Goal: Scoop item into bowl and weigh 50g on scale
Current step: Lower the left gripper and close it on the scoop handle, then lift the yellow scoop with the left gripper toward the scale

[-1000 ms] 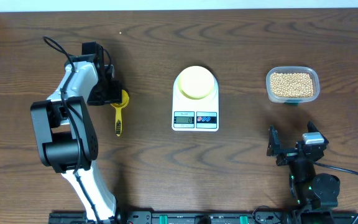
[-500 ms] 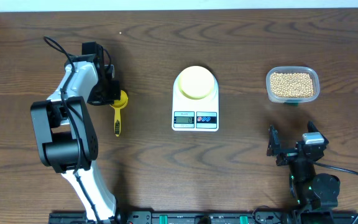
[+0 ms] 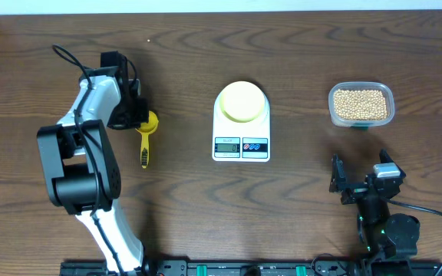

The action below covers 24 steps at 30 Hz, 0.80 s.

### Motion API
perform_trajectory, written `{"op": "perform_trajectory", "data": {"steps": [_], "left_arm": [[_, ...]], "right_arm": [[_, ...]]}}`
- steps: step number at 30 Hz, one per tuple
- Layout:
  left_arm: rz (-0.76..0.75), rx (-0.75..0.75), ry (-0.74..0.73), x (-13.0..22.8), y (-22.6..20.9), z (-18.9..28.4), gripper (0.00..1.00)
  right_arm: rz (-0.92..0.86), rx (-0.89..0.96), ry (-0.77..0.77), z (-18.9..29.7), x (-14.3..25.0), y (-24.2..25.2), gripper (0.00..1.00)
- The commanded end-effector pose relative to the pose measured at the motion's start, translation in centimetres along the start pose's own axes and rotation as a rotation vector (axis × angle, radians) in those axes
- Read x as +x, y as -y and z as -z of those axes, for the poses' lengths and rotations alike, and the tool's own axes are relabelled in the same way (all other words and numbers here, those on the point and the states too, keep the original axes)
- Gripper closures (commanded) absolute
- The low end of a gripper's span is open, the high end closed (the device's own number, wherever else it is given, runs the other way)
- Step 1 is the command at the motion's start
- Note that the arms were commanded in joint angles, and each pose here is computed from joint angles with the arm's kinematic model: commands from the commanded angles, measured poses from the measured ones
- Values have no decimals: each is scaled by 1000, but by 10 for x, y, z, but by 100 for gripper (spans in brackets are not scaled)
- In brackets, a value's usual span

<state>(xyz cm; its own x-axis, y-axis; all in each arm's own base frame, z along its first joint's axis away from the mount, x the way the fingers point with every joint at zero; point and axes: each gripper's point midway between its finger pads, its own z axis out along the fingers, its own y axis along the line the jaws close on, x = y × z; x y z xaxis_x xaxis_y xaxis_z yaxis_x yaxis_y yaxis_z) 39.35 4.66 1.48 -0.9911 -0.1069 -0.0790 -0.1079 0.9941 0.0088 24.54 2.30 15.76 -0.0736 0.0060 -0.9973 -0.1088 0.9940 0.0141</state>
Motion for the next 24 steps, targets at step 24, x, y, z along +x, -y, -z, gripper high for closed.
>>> {"op": "perform_trajectory", "data": {"steps": [24], "left_arm": [[1022,249,390,122,3,268,93]], "right_arm": [[8,-3,0,0,1,-1,1]]}}
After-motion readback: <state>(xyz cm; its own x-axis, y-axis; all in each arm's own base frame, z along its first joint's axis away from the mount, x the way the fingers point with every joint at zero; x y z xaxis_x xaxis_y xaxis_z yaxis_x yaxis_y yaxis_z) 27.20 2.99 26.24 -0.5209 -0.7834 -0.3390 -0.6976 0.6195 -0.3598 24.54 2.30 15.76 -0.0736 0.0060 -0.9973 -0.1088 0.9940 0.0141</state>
